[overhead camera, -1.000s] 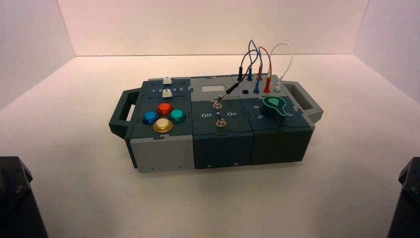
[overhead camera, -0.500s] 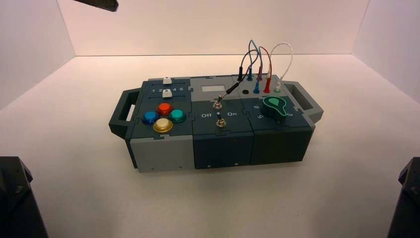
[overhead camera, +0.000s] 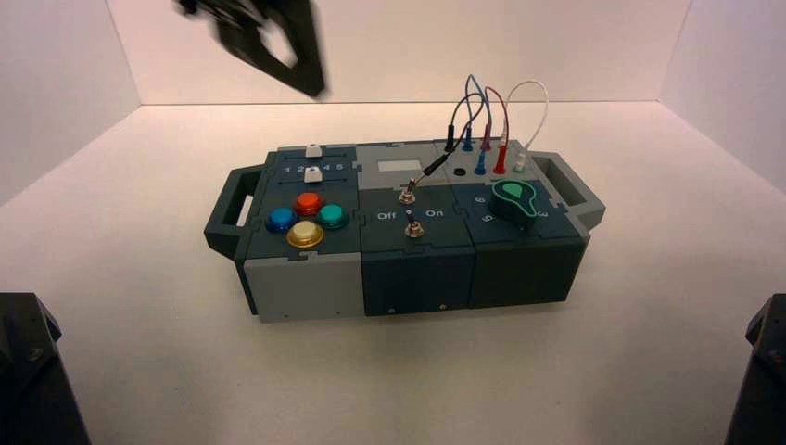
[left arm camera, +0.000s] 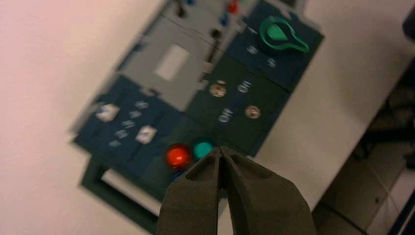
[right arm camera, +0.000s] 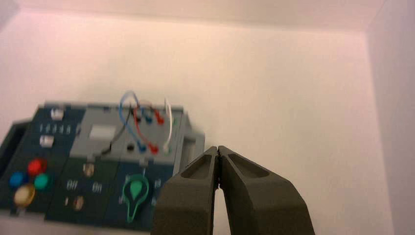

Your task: Turn the knob to position 3.

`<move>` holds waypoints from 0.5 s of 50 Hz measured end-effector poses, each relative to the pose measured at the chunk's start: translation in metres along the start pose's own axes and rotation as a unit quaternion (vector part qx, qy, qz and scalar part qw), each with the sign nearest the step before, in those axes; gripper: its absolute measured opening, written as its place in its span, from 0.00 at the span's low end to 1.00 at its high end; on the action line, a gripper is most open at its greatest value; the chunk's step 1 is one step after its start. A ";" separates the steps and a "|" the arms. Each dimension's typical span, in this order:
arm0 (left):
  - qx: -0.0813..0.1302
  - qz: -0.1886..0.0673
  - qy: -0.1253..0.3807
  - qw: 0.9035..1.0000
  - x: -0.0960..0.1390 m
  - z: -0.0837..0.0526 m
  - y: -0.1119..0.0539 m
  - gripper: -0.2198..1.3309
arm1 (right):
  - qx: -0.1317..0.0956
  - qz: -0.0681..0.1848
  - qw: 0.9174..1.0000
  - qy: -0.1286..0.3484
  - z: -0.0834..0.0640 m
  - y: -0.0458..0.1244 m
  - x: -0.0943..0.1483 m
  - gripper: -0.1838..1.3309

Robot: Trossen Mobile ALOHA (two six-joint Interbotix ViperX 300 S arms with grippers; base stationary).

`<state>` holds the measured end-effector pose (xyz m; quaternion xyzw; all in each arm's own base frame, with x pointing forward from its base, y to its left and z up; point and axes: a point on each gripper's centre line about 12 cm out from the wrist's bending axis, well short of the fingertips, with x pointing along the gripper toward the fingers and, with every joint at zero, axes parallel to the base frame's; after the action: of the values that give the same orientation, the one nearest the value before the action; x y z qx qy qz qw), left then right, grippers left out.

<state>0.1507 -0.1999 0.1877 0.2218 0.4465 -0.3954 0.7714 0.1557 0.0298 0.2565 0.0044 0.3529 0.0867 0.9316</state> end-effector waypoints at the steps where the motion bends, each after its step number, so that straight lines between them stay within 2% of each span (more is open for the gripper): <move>1: 0.005 -0.003 0.008 1.000 0.004 0.001 -0.003 0.04 | -0.001 0.000 1.000 0.003 0.000 0.000 0.000 0.03; 8: 0.019 -0.011 0.037 0.999 0.024 0.009 -0.012 0.04 | 0.003 0.009 0.997 0.075 -0.013 0.002 0.008 0.03; 14: 0.031 -0.017 0.056 0.998 0.040 0.019 -0.019 0.04 | 0.005 0.023 0.995 0.100 -0.016 0.007 0.011 0.03; 19: 0.031 -0.018 0.062 0.997 0.049 0.026 -0.020 0.04 | -0.001 0.061 0.990 0.127 -0.011 0.022 0.014 0.03; 25: 0.031 -0.018 0.063 0.997 0.054 0.033 -0.021 0.04 | -0.012 0.087 0.985 0.151 -0.007 0.035 0.019 0.03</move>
<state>0.1660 -0.2577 0.1584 0.2623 0.4857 -0.4085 0.7269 0.1590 0.0667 0.2410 0.0106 0.4871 0.1715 0.8563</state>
